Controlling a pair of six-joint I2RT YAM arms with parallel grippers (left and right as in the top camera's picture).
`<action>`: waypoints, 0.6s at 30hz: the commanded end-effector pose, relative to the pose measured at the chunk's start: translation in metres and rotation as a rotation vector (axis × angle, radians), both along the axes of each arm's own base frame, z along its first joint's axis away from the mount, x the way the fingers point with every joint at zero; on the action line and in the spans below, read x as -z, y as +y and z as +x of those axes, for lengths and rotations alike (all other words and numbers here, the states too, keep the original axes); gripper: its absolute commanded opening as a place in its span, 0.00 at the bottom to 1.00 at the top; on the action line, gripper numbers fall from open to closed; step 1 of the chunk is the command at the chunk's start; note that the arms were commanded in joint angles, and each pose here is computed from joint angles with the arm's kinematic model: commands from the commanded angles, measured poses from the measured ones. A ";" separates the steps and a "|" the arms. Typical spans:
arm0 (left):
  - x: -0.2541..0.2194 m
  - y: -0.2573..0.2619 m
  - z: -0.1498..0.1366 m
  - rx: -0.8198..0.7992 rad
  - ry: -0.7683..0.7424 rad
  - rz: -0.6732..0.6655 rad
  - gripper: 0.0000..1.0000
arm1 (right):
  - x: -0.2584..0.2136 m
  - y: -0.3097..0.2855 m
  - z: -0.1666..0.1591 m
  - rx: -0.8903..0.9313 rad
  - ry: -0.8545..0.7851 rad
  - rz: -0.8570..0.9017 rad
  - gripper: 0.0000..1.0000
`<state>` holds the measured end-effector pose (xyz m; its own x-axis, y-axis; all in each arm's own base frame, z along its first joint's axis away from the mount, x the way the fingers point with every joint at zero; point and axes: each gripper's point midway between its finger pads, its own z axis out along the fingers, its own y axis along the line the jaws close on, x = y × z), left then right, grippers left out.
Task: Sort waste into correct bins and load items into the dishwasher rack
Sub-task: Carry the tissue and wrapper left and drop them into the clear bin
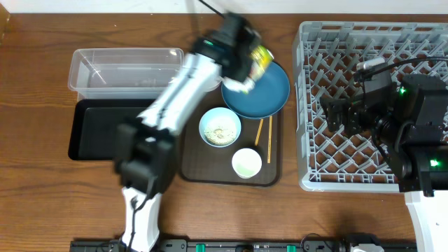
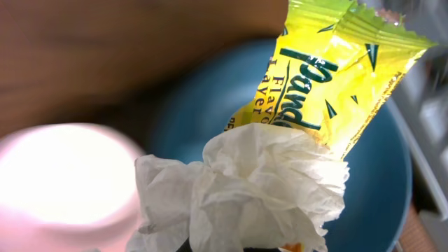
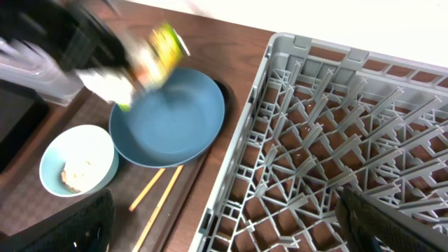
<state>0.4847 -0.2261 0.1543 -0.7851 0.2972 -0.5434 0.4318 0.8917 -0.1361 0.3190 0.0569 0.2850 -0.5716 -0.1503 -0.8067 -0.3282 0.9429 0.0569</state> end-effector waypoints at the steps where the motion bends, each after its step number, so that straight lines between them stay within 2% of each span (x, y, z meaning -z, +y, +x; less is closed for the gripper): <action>1: -0.053 0.055 0.018 -0.164 -0.073 -0.057 0.06 | -0.007 0.001 0.002 0.001 -0.011 0.016 0.99; 5: -0.063 0.131 0.033 -0.322 -0.101 -0.021 0.06 | -0.007 0.001 0.002 0.001 -0.011 0.016 0.99; 10: -0.033 0.214 0.043 -0.493 -0.052 0.046 0.06 | -0.007 0.001 0.002 0.001 -0.011 0.016 0.99; 18: 0.029 0.267 0.030 -0.657 0.140 0.050 0.06 | -0.007 0.001 0.002 0.006 -0.008 0.026 0.99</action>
<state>0.5200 0.0298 0.1424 -0.8683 -0.1620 -0.4688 -0.1358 0.9867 -0.0894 0.3190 0.0569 0.2850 -0.5720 -0.1489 -0.8066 -0.3276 0.9430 0.0583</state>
